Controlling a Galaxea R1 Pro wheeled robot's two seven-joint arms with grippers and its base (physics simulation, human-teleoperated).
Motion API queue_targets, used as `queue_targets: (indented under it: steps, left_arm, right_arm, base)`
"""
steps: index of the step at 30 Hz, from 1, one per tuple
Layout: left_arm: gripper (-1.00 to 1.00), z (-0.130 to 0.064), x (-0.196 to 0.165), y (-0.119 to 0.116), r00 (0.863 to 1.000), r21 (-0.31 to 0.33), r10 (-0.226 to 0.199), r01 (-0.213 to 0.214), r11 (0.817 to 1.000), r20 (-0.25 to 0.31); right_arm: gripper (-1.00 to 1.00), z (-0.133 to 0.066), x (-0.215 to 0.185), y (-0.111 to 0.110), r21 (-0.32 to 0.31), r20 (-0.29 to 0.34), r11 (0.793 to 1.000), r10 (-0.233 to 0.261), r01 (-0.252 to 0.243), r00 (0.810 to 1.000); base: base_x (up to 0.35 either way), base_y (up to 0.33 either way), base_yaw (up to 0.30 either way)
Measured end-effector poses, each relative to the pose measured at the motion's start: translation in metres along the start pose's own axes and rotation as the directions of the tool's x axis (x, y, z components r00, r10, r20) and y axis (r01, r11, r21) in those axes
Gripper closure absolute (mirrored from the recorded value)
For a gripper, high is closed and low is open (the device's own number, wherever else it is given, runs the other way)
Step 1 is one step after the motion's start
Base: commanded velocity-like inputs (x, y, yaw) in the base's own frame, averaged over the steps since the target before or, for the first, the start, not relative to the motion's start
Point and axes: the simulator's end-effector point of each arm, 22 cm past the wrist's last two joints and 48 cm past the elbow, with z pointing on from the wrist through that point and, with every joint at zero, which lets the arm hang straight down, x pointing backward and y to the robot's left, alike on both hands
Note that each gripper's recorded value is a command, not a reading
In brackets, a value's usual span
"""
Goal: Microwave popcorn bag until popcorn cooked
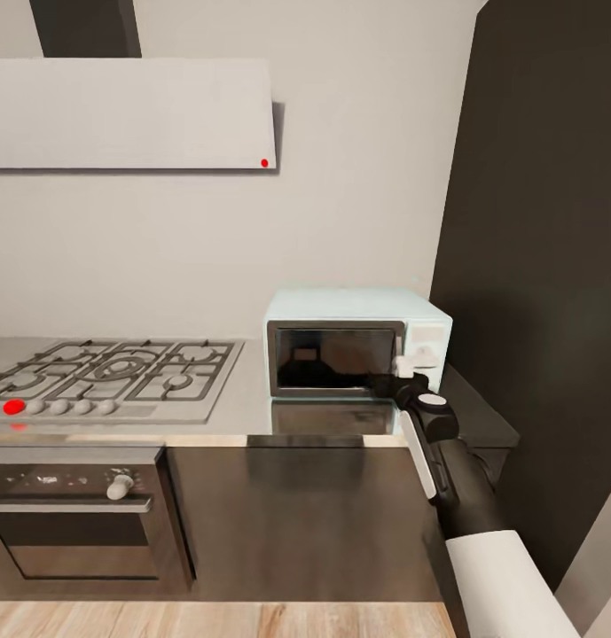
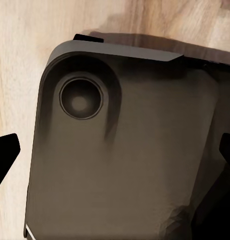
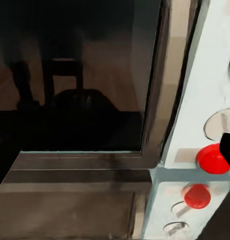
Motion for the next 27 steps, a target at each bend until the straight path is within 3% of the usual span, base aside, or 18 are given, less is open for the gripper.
queue_targets:
  steps: [15,27]
  left_arm:
    - [-1.0,0.0,0.0,0.0,1.0,0.0,0.0,0.0,1.0,0.0]
    - [-1.0,0.0,0.0,0.0,1.0,0.0,0.0,0.0,1.0,0.0]
  right_arm:
    - [-1.0,0.0008,-0.0026,-0.0043,0.009,0.016,1.0,0.007,-0.007,1.0]
    - [-1.0,0.0014,-0.0023,-0.0054,0.008,0.018,1.0,0.008,-0.008,1.0]
  base:
    - [0.003,0.0,0.0]
    - [0.121,-0.07,0.0]
